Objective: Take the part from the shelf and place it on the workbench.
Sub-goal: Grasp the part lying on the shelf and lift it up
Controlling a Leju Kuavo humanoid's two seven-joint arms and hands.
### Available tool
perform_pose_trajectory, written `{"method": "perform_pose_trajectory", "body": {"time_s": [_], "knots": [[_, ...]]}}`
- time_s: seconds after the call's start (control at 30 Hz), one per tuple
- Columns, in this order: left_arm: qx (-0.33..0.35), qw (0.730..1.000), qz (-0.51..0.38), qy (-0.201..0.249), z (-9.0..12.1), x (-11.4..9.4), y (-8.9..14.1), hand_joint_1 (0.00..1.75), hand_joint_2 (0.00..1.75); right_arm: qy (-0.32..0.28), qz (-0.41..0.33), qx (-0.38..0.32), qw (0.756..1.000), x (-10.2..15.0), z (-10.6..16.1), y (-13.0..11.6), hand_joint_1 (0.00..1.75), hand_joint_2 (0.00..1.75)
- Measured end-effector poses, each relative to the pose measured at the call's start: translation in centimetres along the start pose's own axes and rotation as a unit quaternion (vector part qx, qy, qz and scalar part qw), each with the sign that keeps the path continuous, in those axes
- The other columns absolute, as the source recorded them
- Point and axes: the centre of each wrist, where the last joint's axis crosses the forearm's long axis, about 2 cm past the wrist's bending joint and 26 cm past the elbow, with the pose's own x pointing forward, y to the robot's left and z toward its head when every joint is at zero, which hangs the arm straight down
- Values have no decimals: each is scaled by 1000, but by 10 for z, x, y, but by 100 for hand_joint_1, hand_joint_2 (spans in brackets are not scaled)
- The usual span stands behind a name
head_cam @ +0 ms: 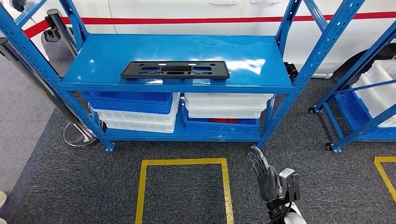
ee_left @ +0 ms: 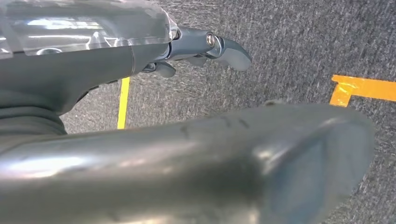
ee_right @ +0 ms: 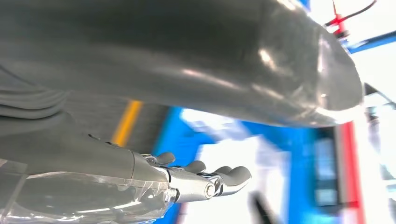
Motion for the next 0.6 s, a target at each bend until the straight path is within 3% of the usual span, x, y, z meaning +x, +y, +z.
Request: {"method": "perform_pose_trajectory", "body": {"time_s": [0.3, 0.6], "knots": [[-10, 1000, 1, -3, 1, 3, -8, 0, 0, -186, 12, 62, 980, 74, -43, 12, 0, 0], [-18, 1000, -4, -8, 2, 3, -13, 0, 0, -374, 18, 153, 914, 162, -69, 41, 0, 0]]}}
